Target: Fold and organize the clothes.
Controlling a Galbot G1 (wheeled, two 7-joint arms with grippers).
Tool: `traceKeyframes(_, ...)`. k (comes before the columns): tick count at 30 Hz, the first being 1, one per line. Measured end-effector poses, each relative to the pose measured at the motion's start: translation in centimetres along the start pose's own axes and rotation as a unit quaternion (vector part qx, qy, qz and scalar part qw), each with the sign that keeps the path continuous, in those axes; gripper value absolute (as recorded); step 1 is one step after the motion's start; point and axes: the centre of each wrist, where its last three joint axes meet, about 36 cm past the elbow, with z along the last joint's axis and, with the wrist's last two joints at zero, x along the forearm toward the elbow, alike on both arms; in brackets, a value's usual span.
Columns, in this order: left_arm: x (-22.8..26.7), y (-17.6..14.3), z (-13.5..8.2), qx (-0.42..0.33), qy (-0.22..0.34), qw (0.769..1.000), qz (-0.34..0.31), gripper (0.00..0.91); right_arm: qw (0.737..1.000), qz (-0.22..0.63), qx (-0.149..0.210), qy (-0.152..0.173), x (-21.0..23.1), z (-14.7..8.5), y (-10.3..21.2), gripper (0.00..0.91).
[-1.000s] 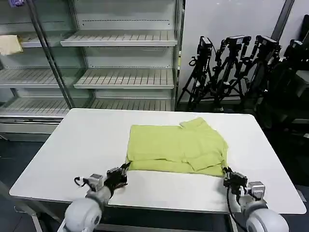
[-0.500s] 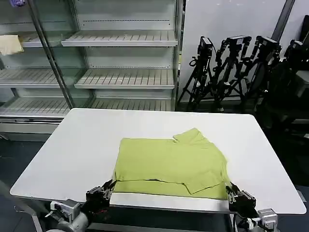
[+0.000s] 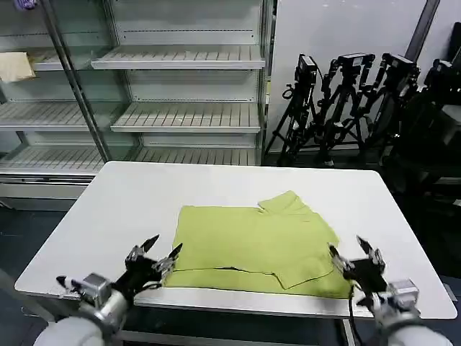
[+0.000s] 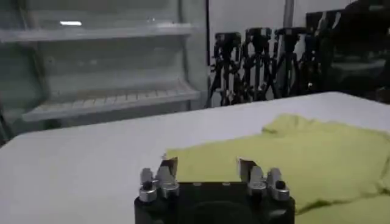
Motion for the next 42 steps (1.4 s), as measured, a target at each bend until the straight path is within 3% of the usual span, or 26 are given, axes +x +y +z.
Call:
traceKeyframes(12, -11.6, 3.3, -1.3, 0.045, 0.019, 0.999, 0.015, 0.907, 0.999, -0.012, -0.021, 0.02, -12.1, -1.5, 1.7, 0.907)
traceKeyframes(24, -18.0, 5.8, -0.9, 0.071, 0.057, 0.996, 0.005, 0.907, 0.997, -0.009, -0.03, 0.071, -19.0, -0.7, 2.9, 0.907)
traceKeyframes(25, -18.2, 5.9, -0.8, 0.071, 0.059, 0.996, 0.003, 0.484, 0.997, -0.009, -0.031, 0.073, -19.4, -0.7, 3.0, 0.685)
traceKeyframes(26, -18.3, 6.1, -0.8, 0.07, 0.062, 0.996, 0.002, 0.141, 0.997, -0.009, -0.032, 0.075, -19.7, -0.7, 3.0, 0.464)
traceKeyframes(27, -18.5, 6.2, -0.7, 0.069, 0.064, 0.996, 0.0, 0.01, 0.996, -0.009, -0.034, 0.078, -20.0, -0.7, 3.1, 0.101)
traceKeyframes(28, -18.6, 6.3, -0.7, 0.068, 0.066, 0.995, -0.001, 0.01, 0.996, -0.009, -0.036, 0.08, -20.2, -0.7, 3.1, 0.0)
traceKeyframes(42, -19.7, 7.2, 0.1, 0.073, 0.082, 0.994, -0.009, 0.02, 0.992, -0.024, -0.062, 0.105, -22.5, -0.5, 3.9, 0.0)
